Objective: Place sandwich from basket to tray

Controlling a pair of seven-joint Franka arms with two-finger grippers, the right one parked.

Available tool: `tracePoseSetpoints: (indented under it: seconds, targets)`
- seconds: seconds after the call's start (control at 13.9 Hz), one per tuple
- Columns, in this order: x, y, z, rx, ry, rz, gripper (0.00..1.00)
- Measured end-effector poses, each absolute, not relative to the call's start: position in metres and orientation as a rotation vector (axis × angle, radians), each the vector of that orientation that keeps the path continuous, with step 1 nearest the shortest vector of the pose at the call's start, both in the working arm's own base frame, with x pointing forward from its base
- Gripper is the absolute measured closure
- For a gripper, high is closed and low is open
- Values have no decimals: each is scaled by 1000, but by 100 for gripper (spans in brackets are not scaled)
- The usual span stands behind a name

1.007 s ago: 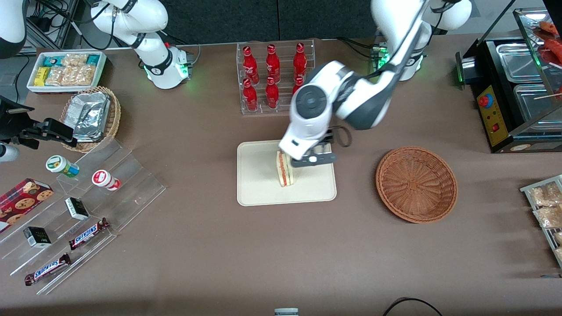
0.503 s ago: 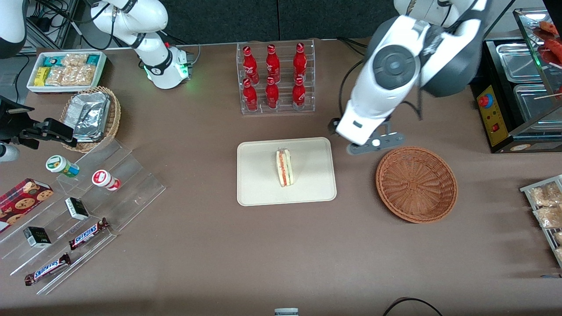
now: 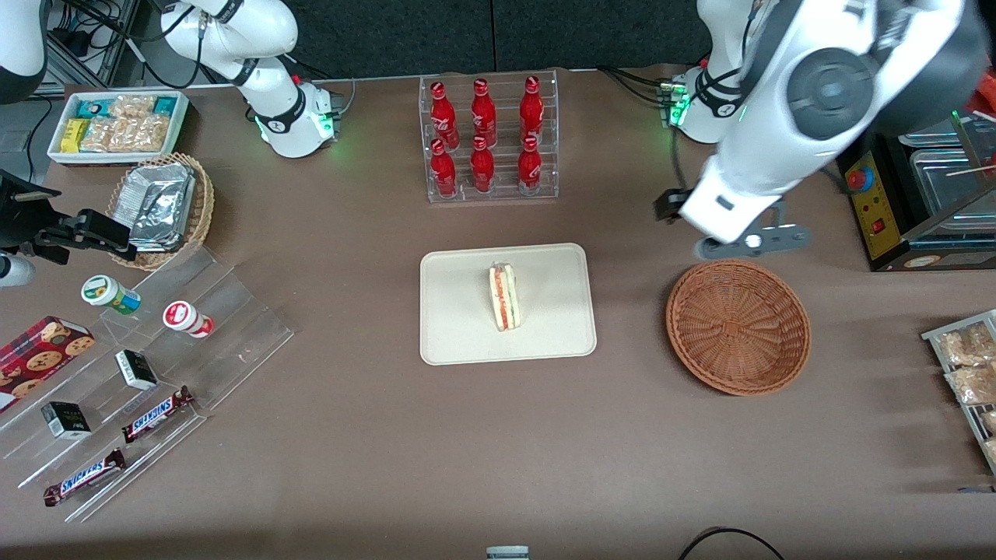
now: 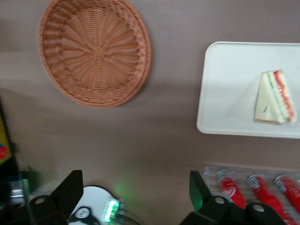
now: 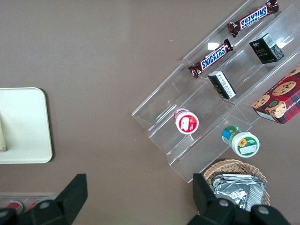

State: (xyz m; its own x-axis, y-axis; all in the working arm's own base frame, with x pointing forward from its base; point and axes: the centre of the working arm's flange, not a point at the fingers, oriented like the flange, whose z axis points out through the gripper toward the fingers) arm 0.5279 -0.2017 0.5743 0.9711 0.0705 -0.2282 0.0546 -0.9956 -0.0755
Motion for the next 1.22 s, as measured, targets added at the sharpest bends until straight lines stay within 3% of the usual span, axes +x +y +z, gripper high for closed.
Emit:
tracePoseSetpoints:
  seconds: [0.72,1.22]
  targets:
    - [517,-32,622,-3144,90,366,0]
    - [506,-10,631,-3122,153,346,0]
